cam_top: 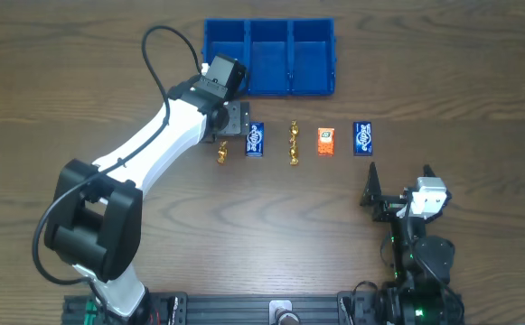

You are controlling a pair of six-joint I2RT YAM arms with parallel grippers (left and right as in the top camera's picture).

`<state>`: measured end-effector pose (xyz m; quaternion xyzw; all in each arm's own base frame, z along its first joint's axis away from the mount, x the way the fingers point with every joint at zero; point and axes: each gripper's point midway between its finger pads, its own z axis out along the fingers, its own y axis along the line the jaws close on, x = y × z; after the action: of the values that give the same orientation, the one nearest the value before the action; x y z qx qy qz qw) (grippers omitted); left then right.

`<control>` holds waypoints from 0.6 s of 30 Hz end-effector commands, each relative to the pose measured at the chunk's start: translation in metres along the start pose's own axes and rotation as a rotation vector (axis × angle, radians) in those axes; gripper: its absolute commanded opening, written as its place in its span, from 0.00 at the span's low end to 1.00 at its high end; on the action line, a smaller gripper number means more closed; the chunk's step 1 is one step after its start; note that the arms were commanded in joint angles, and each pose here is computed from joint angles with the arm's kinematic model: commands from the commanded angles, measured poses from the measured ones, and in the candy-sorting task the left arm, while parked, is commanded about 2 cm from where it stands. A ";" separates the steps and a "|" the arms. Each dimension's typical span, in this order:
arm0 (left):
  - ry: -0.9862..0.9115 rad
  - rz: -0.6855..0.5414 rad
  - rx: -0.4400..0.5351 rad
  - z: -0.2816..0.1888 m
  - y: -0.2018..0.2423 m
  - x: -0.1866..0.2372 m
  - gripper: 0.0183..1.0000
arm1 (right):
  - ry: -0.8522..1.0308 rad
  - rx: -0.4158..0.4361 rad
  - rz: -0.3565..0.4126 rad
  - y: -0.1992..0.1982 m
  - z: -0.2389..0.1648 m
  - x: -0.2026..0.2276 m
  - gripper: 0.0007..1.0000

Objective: Sort Candies Into Trays

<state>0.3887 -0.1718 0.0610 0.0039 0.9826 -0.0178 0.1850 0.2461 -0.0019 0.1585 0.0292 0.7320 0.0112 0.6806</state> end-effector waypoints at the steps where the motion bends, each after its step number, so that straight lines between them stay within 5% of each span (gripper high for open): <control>1: 0.026 -0.026 -0.009 0.023 0.004 0.003 0.91 | 0.000 0.000 -0.013 0.000 0.000 0.001 1.00; 18: 0.067 -0.053 -0.038 0.066 0.013 0.010 0.84 | 0.000 0.000 -0.013 0.000 0.000 0.001 1.00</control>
<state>0.4044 -0.1630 0.0056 -0.0206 0.9866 -0.0054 0.1616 0.2461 -0.0019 0.1585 0.0292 0.7320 0.0112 0.6806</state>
